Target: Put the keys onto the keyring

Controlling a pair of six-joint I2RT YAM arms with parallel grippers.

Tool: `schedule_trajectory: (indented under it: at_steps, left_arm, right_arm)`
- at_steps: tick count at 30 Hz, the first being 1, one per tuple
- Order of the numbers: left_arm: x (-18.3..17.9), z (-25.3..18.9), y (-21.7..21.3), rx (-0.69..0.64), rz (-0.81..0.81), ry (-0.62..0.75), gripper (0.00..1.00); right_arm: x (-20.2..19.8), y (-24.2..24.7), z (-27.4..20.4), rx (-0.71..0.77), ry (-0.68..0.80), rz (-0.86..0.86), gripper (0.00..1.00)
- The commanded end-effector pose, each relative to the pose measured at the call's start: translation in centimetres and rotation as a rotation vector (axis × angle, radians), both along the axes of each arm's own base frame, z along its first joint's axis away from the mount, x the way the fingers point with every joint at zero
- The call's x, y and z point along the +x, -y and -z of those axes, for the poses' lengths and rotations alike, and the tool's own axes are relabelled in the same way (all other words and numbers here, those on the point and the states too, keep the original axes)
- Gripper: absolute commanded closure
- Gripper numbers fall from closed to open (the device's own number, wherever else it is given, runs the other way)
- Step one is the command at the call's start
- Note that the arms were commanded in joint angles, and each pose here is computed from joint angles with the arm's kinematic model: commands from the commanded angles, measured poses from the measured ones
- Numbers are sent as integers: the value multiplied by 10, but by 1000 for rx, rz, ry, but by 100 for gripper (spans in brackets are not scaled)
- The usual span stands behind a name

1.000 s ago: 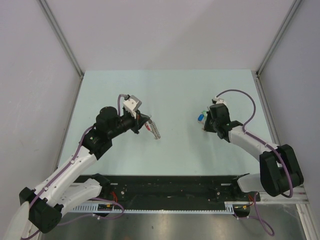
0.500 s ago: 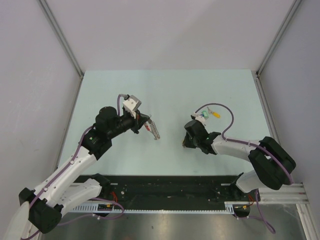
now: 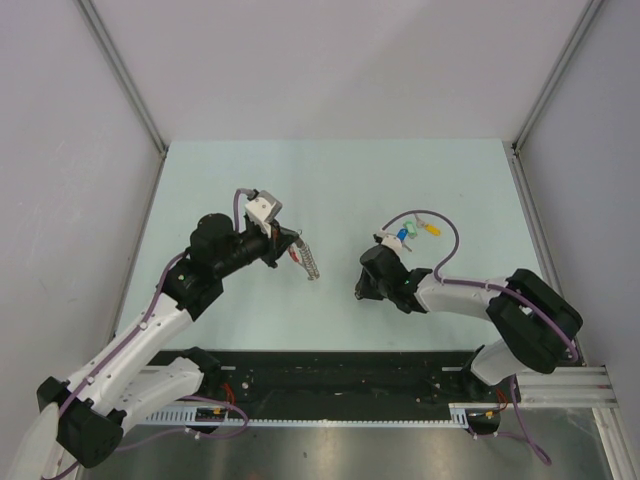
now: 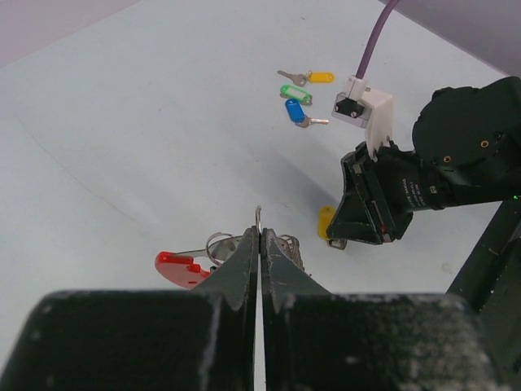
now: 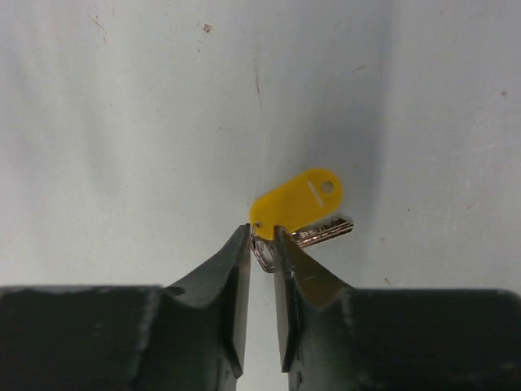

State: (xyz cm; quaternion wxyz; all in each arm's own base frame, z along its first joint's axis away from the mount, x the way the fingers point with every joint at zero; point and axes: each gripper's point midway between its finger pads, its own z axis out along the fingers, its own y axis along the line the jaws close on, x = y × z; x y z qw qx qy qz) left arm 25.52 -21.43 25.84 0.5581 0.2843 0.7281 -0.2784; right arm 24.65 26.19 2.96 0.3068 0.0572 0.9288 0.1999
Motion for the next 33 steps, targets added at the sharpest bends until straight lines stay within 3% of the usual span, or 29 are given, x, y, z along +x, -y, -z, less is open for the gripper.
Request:
schedule_trajectory:
  at_steps: [1,5,13,25,33]
  left_arm:
    - [1,-38,1,-49,15,94,100]
    - [1,-38,1,-48,16,93,99]
    - [1,-36,1,-45,16,90,100]
    - [1,-37,1,-45,12,94,100]
    - [2,-36,1,-43,11,92,100]
  right_arm:
    - [10,3,-25,-34,93,-46,70]
    - [12,14,-35,-57,99,-91,58]
    - [-4,22,-27,-70,23,-217,53]
    - [-21,-11,3,-19,-52,-328,50]
    - [-9,-45,-1,62,30,-401,48]
